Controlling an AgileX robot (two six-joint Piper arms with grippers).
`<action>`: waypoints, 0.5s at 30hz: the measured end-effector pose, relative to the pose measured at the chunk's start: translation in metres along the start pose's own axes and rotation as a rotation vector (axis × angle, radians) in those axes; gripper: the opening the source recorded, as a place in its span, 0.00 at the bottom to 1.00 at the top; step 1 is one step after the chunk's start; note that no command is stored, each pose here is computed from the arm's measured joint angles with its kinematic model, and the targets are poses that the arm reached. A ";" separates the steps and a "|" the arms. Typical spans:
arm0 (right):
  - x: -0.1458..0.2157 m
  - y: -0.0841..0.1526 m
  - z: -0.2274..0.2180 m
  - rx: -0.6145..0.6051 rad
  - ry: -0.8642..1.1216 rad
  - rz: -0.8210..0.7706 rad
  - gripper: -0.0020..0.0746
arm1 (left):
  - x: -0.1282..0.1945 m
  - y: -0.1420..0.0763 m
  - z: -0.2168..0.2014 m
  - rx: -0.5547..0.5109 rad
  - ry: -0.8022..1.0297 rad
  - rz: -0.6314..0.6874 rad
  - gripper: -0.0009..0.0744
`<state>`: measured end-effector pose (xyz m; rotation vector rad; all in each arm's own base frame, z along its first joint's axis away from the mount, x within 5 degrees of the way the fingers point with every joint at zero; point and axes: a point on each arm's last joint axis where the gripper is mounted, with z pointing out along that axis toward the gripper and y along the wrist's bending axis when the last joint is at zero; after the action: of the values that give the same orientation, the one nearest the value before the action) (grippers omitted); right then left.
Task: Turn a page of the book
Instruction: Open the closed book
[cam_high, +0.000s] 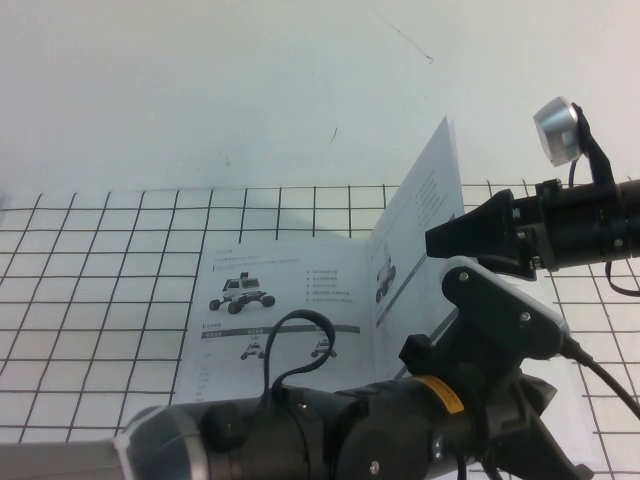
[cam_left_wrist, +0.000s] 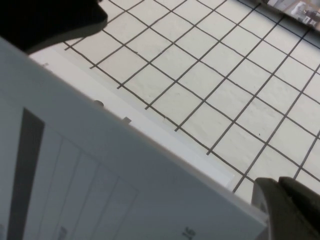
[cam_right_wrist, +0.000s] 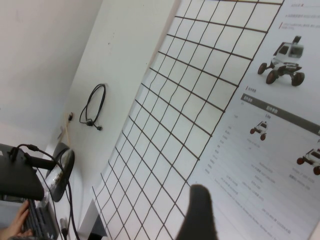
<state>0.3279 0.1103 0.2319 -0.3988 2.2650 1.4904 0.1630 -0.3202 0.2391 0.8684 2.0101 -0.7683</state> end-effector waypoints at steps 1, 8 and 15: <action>0.000 0.000 0.000 0.000 0.000 0.000 0.72 | 0.000 0.000 0.000 -0.001 -0.002 0.000 0.01; 0.000 0.000 0.000 0.000 0.000 -0.006 0.72 | 0.002 -0.001 0.000 0.008 0.018 -0.012 0.01; 0.000 0.000 0.000 0.000 0.000 -0.015 0.72 | -0.001 -0.002 -0.005 0.020 0.020 -0.022 0.01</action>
<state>0.3279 0.1103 0.2319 -0.4146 2.2573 1.4831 0.1595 -0.3183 0.2424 0.8698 2.0362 -0.7965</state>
